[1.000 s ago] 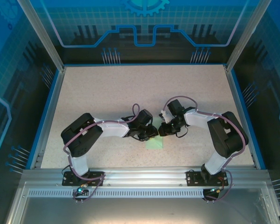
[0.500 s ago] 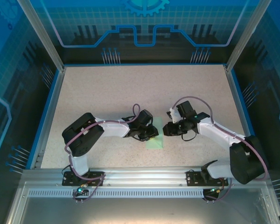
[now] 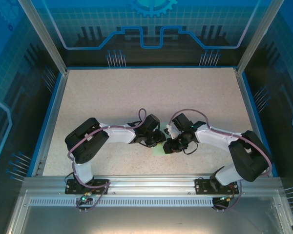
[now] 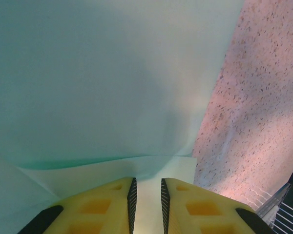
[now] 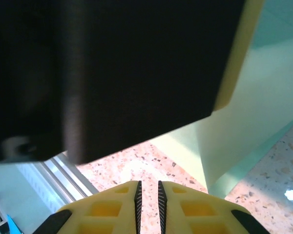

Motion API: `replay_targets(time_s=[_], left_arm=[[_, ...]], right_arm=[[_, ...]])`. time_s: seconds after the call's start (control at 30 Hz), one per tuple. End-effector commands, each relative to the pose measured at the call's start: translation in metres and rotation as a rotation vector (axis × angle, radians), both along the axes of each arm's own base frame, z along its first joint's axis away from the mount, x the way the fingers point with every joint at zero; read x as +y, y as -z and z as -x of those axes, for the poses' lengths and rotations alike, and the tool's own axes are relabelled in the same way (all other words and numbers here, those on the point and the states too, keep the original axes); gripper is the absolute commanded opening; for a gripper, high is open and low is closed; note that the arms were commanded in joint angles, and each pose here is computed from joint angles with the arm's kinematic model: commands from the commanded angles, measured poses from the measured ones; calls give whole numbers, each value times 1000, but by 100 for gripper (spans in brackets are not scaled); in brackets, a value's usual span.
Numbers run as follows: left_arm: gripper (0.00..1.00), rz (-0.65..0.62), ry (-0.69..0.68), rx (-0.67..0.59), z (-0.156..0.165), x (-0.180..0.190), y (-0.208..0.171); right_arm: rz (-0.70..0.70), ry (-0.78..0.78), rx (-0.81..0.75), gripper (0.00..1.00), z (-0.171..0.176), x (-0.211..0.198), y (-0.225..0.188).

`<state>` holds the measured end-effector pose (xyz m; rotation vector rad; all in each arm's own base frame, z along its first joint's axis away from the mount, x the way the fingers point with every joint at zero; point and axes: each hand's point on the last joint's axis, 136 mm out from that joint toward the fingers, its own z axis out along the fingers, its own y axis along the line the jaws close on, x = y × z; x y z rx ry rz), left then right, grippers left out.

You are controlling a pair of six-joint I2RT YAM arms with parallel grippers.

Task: Fold a paper plane with a square sheet of paper (pick it up from the middle)
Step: Fold the triangle a second time at the center of the table.

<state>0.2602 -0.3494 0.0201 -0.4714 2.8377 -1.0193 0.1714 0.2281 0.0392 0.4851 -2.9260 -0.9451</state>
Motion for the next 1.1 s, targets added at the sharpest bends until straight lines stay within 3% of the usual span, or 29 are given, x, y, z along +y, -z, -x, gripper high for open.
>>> replay_targets(time_s=[0.0,0.57,1.07], left_arm=[[25,-6,-10,-16,0,0,0],[26,6,-6,-30,-1,-1,-5],[42,94,-15,-109,-3,-2,-27]], right_arm=[[40,14,1,20,0,-3,9],[123,85,17,19,-11,-25,28],[132,97,31,20,-11,-26,34]])
